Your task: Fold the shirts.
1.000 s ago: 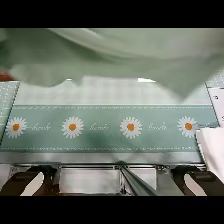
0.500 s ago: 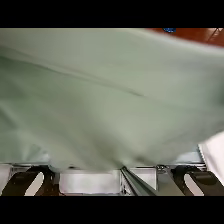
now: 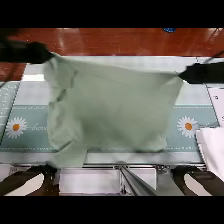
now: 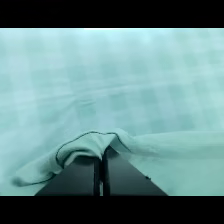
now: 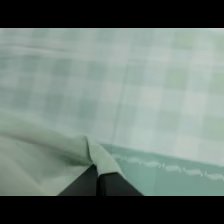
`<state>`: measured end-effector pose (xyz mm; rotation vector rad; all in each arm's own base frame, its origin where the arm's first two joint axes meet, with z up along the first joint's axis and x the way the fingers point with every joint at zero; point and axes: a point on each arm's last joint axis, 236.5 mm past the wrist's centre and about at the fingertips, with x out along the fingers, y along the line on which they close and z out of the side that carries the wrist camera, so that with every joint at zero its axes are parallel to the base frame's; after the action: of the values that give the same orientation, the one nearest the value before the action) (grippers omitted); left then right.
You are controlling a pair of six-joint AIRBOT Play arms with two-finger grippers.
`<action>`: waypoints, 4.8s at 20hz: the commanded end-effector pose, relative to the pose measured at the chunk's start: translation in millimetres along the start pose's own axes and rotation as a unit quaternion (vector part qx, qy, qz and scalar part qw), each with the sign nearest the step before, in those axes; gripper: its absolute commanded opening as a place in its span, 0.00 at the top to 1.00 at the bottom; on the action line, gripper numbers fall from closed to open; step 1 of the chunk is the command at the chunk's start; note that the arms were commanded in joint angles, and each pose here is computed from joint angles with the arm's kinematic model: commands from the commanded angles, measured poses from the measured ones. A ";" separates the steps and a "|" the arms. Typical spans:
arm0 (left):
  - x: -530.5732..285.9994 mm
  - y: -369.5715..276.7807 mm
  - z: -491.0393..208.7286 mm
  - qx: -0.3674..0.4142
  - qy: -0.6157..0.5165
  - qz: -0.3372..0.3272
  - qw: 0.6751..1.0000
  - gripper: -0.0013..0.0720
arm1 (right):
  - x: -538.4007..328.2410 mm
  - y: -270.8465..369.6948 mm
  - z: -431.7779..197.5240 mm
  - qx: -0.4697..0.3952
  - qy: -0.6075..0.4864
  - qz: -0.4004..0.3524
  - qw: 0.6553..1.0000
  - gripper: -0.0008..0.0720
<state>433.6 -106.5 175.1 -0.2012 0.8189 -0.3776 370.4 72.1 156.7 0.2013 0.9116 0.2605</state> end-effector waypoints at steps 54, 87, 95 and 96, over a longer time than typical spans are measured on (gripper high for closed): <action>63.8 108.6 -293.6 -0.369 0.284 -0.015 0.885 0.95 | 21.4 -137.5 -239.9 0.347 0.155 -0.085 0.921 0.42; 25.4 56.8 -88.6 -0.290 0.069 -0.180 0.937 0.95 | 27.1 -47.7 -21.9 0.205 -0.016 0.163 0.965 0.96; -237.8 -82.1 157.3 0.055 -0.301 -0.165 0.937 0.96 | -266.7 43.4 160.9 -0.082 -0.335 0.027 0.938 0.96; -266.3 -93.7 159.5 0.083 -0.325 -0.136 0.932 0.96 | -293.6 55.6 159.0 -0.098 -0.360 0.012 0.927 0.96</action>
<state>414.2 -74.1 390.3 -0.4580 0.3284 -0.6397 370.4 19.3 403.1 0.2496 0.3284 0.3448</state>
